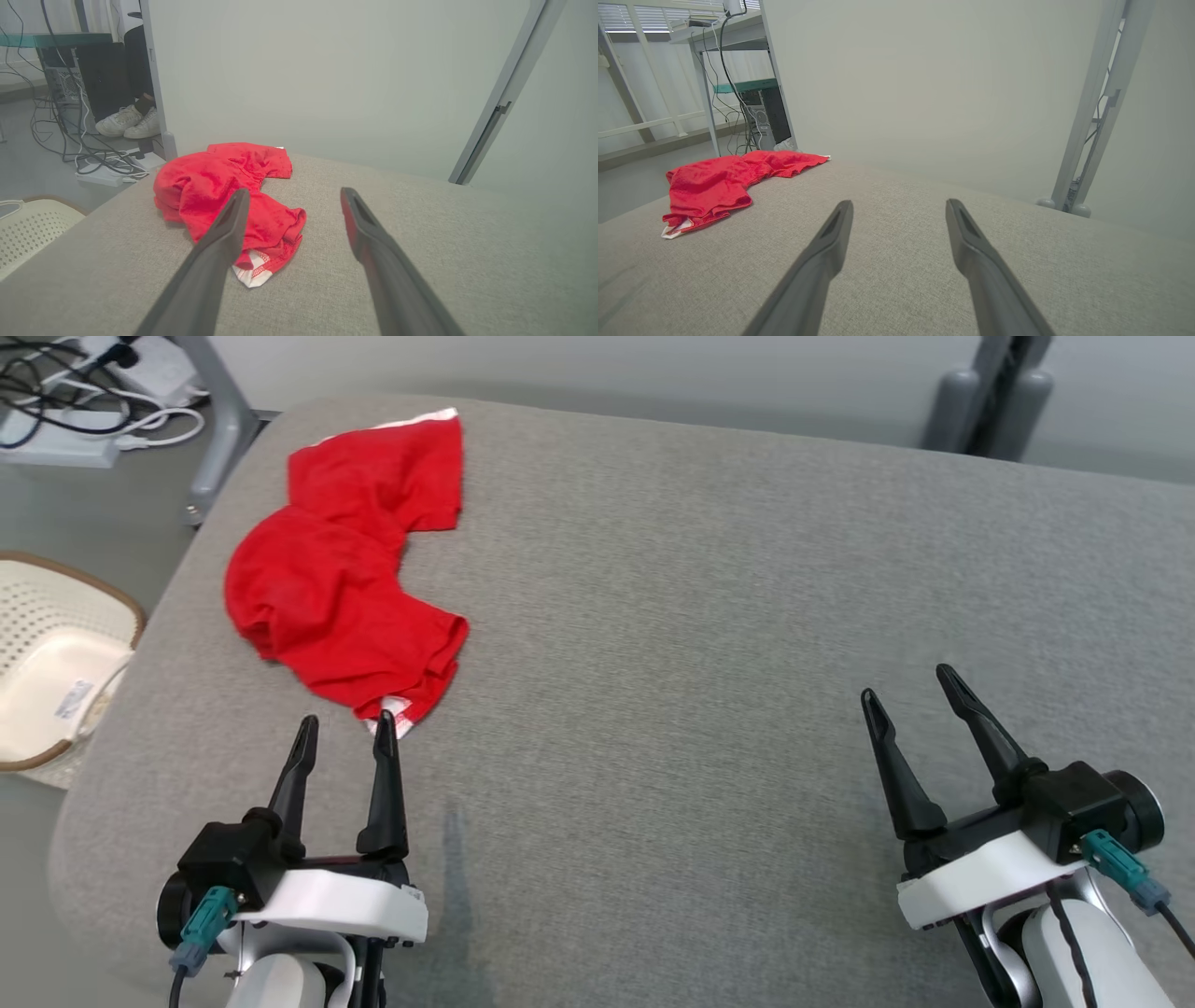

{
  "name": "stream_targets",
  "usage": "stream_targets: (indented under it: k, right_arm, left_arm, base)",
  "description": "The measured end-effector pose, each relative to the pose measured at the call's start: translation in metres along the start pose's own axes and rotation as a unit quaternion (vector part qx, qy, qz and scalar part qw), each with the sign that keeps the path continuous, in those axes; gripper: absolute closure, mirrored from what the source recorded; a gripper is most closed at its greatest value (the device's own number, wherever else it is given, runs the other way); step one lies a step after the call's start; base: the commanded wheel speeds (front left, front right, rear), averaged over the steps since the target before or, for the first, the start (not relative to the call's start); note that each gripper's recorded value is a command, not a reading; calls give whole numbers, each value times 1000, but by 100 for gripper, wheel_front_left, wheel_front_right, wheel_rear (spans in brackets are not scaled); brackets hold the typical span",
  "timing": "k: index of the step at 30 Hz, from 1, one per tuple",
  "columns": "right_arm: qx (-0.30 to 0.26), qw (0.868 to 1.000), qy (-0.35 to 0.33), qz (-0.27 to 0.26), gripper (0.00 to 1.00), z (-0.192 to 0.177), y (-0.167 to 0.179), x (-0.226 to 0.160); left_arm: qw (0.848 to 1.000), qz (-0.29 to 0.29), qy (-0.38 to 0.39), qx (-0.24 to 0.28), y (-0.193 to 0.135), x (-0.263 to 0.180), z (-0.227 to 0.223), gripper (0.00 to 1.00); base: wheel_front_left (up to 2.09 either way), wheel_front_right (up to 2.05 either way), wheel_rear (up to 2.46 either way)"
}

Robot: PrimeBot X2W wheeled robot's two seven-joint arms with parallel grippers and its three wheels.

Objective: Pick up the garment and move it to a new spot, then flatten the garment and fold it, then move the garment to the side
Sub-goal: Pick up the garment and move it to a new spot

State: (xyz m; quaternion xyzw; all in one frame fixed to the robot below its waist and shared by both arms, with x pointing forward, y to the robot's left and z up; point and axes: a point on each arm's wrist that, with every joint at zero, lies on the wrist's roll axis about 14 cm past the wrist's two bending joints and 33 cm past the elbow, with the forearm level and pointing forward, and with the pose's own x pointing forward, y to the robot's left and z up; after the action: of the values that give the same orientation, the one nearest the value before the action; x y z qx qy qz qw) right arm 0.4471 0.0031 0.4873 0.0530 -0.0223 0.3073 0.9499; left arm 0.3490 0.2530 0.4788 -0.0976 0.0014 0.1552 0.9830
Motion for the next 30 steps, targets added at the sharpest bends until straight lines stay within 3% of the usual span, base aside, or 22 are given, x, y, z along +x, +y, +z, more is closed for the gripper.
stream_targets:
  k: [17,30]
  right_arm:
    - [13,995,-1,98,0,5,77,19]
    - [9,995,4,97,0,2,76,18]
  left_arm:
    - [995,95,-38,9,68,-56,26,0]
    - [994,102,-37,3,72,-60,25,0]
  base:
    - [0,0,0]
    - [0,0,0]
